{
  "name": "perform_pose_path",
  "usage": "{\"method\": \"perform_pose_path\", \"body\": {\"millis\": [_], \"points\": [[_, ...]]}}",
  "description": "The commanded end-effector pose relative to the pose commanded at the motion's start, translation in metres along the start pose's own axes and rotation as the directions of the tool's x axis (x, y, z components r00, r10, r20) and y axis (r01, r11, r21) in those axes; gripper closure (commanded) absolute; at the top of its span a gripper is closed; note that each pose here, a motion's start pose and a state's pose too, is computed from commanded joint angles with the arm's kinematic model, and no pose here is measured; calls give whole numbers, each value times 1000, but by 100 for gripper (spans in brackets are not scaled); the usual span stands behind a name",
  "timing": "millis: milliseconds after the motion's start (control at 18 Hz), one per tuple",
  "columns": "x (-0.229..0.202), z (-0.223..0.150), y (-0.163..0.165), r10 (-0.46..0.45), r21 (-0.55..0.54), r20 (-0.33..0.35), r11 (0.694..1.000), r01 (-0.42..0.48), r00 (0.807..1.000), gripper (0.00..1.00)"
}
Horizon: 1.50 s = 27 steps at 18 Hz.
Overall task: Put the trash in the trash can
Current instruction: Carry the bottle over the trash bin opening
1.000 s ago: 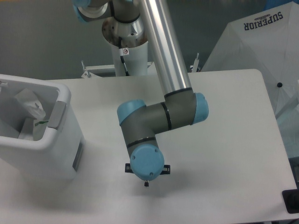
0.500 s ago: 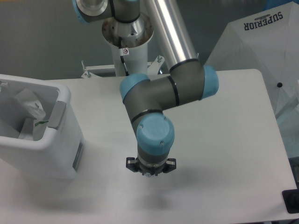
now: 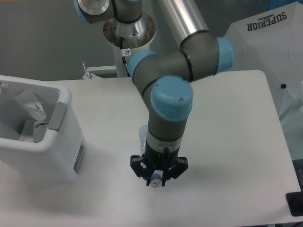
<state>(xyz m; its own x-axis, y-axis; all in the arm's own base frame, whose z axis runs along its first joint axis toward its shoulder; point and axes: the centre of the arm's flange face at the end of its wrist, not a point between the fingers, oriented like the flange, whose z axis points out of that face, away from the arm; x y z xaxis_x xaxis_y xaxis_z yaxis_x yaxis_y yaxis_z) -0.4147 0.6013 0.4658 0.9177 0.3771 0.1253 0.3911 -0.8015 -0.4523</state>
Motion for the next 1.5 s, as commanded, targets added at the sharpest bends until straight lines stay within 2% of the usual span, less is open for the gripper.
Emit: {"method": "perform_pose_path", "body": {"millis": [278, 556, 889, 1222, 1500], "points": [[10, -37, -23, 52, 174, -10, 983, -50, 999, 79], [29, -76, -38, 90, 267, -77, 961, -67, 993, 79], [66, -134, -39, 142, 375, -223, 926, -50, 965, 79], [101, -175, -33, 203, 430, -264, 900, -74, 943, 79], [142, -190, -27, 266, 452, -292, 885, -112, 919, 79]]}}
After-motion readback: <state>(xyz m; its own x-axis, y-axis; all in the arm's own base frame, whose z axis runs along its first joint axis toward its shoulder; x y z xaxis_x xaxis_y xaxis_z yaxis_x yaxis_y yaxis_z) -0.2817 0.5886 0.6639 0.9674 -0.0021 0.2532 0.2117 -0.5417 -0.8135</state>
